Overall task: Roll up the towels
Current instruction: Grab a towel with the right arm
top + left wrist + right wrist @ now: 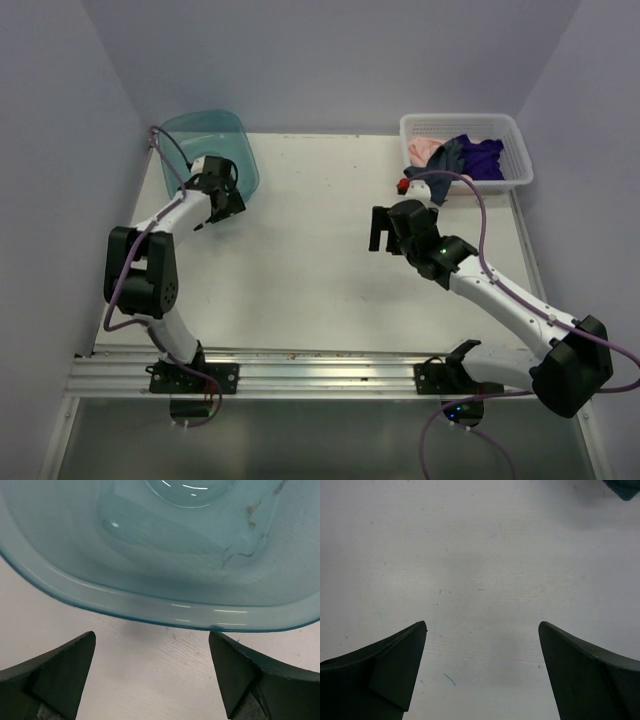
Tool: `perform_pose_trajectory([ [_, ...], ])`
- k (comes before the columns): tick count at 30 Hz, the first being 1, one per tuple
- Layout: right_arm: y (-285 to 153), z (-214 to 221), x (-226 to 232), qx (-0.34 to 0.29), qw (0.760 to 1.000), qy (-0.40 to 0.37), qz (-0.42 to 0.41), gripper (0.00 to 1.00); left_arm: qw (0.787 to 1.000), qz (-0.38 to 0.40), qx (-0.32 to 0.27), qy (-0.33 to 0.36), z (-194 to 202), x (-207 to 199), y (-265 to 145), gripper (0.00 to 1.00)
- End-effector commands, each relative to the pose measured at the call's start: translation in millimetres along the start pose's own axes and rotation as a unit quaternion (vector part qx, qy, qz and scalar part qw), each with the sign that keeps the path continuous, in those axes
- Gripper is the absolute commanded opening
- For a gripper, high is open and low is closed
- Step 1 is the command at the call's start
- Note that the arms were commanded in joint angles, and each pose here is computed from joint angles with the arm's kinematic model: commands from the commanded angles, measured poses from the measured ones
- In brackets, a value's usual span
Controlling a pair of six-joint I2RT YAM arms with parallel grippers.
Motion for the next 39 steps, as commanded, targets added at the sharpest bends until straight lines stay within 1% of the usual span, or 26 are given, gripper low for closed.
perform_pose_trajectory([
  [1, -0.7, -24.3, -8.7, -0.03, 0.998, -0.006, 0.056, 0.99, 0.998, -0.034, -0.046, -0.029, -14.2, 13.8, -26.7, 0.99],
  [2, -1.0, -36.2, -9.8, -0.036, 0.997, 0.002, 0.062, 0.99, 0.997, -0.032, -0.06, -0.037, -18.9, 16.1, -35.0, 0.99],
  [4, 11.9, -46.1, -26.5, -0.014, 0.996, 0.026, 0.082, 0.99, 0.996, -0.034, -0.072, -0.042, -21.9, 18.6, -41.9, 0.99],
  [5, 15.7, -59.8, -38.2, -0.02, 0.994, 0.049, 0.094, 0.99, 0.995, -0.033, -0.08, -0.047, -23.9, 20.6, -48.6, 0.99],
  [6, 22.6, -63.2, -41.8, -0.015, 0.993, 0.058, 0.098, 0.98, 0.995, -0.033, -0.085, -0.05, -24.2, 21.8, -51.7, 0.99],
  [9, 33.9, -89.0, -56.9, -0.031, 0.989, 0.088, 0.117, 0.98, 0.993, -0.017, -0.108, -0.046, -26.4, 18.0, -66.0, 0.99],
  [10, 46.6, -90.5, -60.6, -0.019, 0.987, 0.097, 0.126, 0.97, 0.993, 0.002, -0.111, -0.027, -22.6, 8.2, -72.7, 0.99],
  [12, 56.1, -113.0, -75.9, -0.03, 0.981, 0.137, 0.138, 0.92, 0.993, 0.023, -0.114, -0.007, -18.2, -7.6, -79.8, 1.0],
  [13, 63.8, -117.8, -79.7, -0.027, 0.978, 0.153, 0.14, 0.9, 0.992, 0.052, -0.116, 0.018, -13.6, -26.7, -89.8, 0.99],
  [14, 76.0, -128.9, -84.1, -0.028, 0.976, 0.164, 0.14, 0.86, 0.992, 0.064, -0.106, 0.034, -8.7, -38.4, -88.1, 1.0],
  [16, 90.6, -137.5, -87.6, -0.021, 0.974, 0.167, 0.149, 0.86, 0.985, 0.125, -0.095, 0.065, -6.7, -64.3, -97.4, 0.99],
  [17, 106.1, -146.2, -90.7, -0.016, 0.973, 0.169, 0.159, 0.85, 0.984, 0.138, -0.086, 0.074, -4.4, -73.7, -92.7, 1.0],
  [19, 116.4, -150.3, -93.9, 0.001, 0.971, 0.168, 0.168, 0.85, 0.978, 0.173, -0.081, 0.089, -8.5, -87.5, -95.2, 0.99],
  [20, 121.7, -158.9, -95.0, -0.002, 0.971, 0.173, 0.165, 0.84, 0.977, 0.176, -0.078, 0.094, -8.0, -93.7, -87.5, 0.99],
  [22, 139.8, -152.9, -95.6, 0.022, 0.971, 0.178, 0.161, 0.82, 0.975, 0.18, -0.082, 0.102, -15.7, -102.4, -85.3, 1.0],
  [23, 143.5, -156.8, -96.5, 0.02, 0.97, 0.184, 0.157, 0.79, 0.976, 0.173, -0.07, 0.112, -12.4, -106.5, -75.7, 0.99],
  [24, 153.1, -151.6, -96.6, 0.035, 0.97, 0.187, 0.152, 0.78, 0.976, 0.17, -0.067, 0.115, -13.3, -109.5, -72.4, 1.0],
  [27, 164.5, -147.3, -96.7, 0.055, 0.966, 0.202, 0.153, 0.67, 0.974, 0.178, -0.059, 0.126, -19.9, -122.1, -60.9, 0.99],
  [28, 164.8, -148.0, -96.5, 0.055, 0.966, 0.205, 0.15, 0.58, 0.974, 0.178, -0.056, 0.131, -19.5, -124.1, -56.8, 1.0],
  [30, 164.4, -146.9, -95.5, 0.049, 0.965, 0.212, 0.144, 0.47, 0.973, 0.179, -0.049, 0.137, -19.4, -129.7, -46.8, 1.0],
  [31, 156.5, -151.6, -93.4, 0.039, 0.967, 0.214, 0.136, 0.33, 0.974, 0.178, -0.044, 0.134, -21.3, -128.8, -42.3, 0.99],
  [32, 153.9, -148.4, -94.6, 0.039, 0.966, 0.216, 0.138, 0.26, 0.975, 0.176, -0.037, 0.134, -20.8, -128.6, -35.0, 0.99],
  [33, 149.2, -152.0, -94.4, 0.027, 0.966, 0.217, 0.136, 0.17, 0.975, 0.176, -0.036, 0.128, -25.8, -125.5, -30.2, 0.99],
  [34, 135.9, -159.3, -93.1, 0.011, 0.967, 0.219, 0.13, 0.0, 0.976, 0.175, -0.034, 0.125, -27.9, -123.4, -26.5, 0.99],
  [37, 116.1, -166.2, -91.5, -0.014, 0.968, 0.22, 0.121, 0.0, 0.979, 0.163, -0.029, 0.118, -33.2, -115.6, -13.3, 1.0],
  [39, 93.3, -173.8, -87.9, -0.038, 0.97, 0.22, 0.097, 0.0, 0.98, 0.158, -0.025, 0.115, -35.0, -111.6, -8.0, 0.99],
])
Point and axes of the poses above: each gripper's point midway between its finger pads, its own y axis out along the fingers, its own x axis along the line the jaws close on, z = x × y, the point moved 9 cm from there along -y, back along the fingers, and after that the axes turned 3 degrees about y, right-handed, at the moved point
